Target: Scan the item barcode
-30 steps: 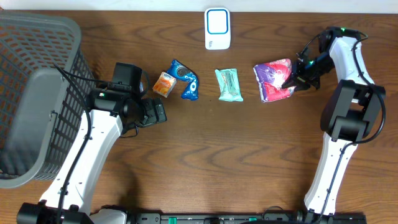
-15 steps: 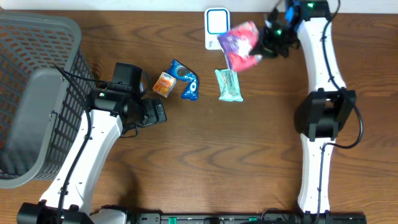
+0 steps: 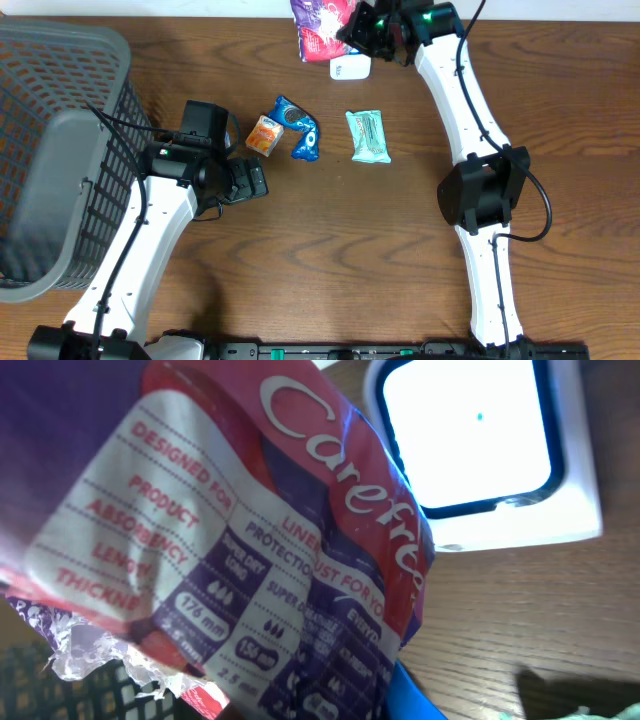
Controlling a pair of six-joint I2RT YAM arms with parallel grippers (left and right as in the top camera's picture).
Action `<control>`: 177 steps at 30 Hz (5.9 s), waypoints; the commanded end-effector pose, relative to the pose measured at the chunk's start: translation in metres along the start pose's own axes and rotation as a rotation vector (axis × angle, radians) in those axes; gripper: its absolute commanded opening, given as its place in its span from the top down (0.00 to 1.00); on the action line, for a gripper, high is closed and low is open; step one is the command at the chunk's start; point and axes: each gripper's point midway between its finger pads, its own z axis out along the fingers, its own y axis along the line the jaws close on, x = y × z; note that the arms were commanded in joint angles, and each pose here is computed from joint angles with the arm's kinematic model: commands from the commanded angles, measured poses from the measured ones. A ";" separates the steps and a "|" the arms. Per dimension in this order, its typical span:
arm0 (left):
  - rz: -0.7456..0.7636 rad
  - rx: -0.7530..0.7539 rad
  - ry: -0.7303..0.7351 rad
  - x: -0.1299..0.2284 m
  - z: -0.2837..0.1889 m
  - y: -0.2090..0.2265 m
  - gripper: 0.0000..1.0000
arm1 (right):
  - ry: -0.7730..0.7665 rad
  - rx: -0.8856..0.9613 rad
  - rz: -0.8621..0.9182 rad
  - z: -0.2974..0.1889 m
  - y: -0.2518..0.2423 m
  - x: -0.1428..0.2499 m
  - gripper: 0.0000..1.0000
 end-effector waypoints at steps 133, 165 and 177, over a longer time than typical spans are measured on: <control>0.003 -0.012 0.009 0.002 0.002 0.003 0.02 | 0.659 0.177 -0.073 0.024 -0.191 0.175 0.62; 0.003 -0.012 0.009 0.002 0.002 0.003 0.02 | 0.817 -0.666 0.595 -0.048 -0.054 0.124 0.99; 0.003 -0.012 0.009 0.002 0.002 0.003 0.02 | 0.141 -0.101 0.022 -0.012 -0.044 0.001 0.99</control>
